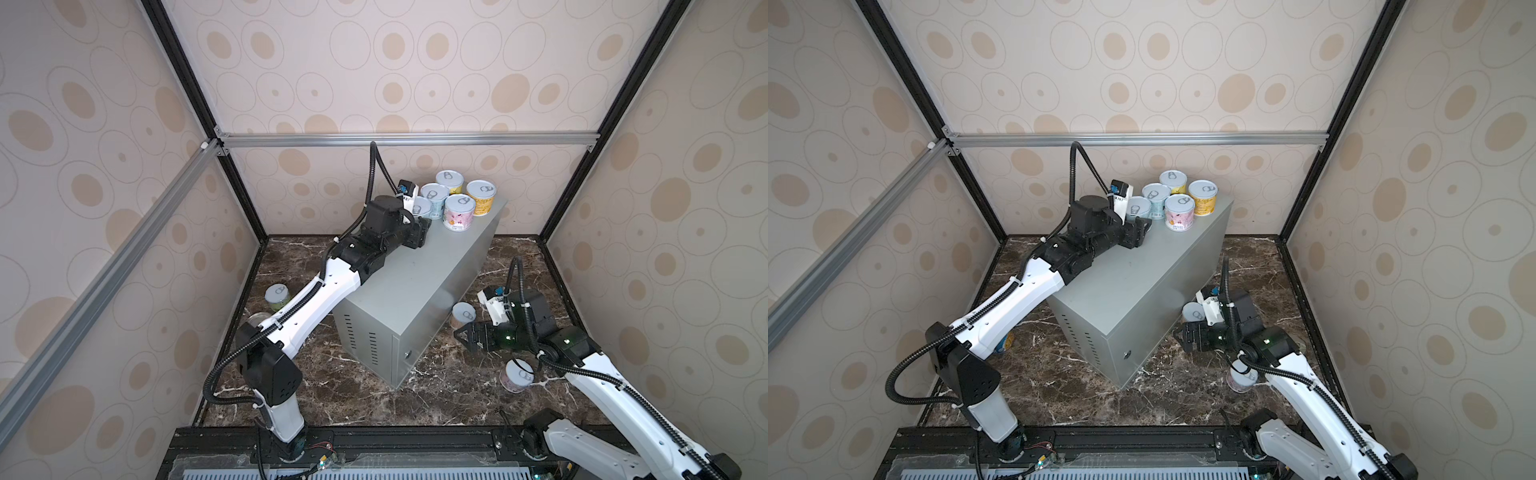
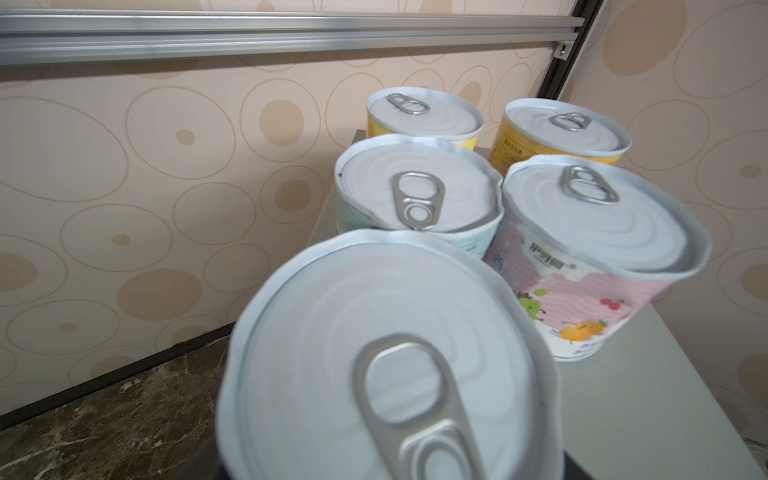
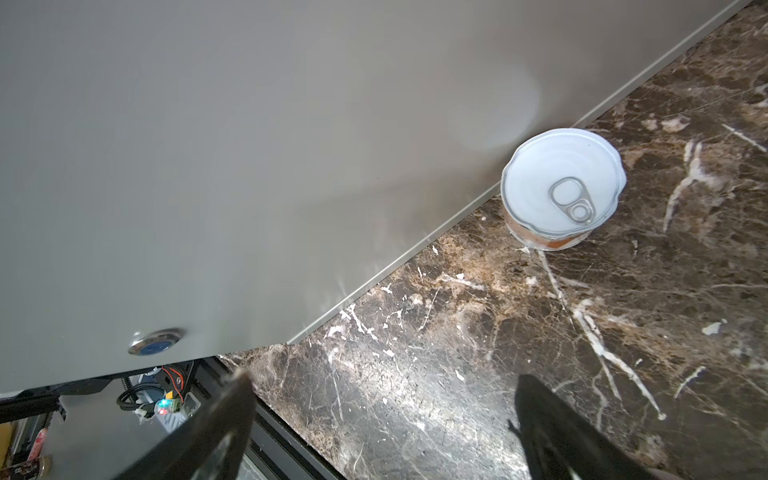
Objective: Place and organize the canned foods onto the counter
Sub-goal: 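Lower the can in front of the box-top cans with the left gripper, then open the left gripper and raise it off the placed can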
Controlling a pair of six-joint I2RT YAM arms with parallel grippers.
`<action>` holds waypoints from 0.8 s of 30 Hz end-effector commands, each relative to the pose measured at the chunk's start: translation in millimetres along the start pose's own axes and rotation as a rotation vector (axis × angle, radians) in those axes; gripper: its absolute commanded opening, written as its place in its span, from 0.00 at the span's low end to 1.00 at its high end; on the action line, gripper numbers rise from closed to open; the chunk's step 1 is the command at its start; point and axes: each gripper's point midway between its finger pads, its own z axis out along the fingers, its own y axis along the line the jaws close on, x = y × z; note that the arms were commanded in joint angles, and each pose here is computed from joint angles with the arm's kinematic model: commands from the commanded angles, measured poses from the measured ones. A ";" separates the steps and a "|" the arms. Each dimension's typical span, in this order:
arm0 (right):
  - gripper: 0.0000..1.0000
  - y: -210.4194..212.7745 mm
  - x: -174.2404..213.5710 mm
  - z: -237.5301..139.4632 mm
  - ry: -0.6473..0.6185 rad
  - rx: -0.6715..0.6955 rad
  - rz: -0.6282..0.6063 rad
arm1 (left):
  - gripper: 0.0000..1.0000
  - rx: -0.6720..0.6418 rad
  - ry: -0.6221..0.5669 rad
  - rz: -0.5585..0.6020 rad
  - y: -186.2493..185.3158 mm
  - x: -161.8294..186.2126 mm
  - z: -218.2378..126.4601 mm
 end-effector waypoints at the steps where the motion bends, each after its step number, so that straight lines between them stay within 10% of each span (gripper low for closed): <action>1: 1.00 -2.1 1.9 2.3 0.004 0.002 -0.010 | 0.64 0.036 -0.007 -0.002 -4.7 -4.8 -8.2; 24: 0.99 -8.3 -4.1 -12.8 -0.072 0.055 -0.021 | 0.99 0.000 -0.027 -0.001 2.7 -12.7 -32.7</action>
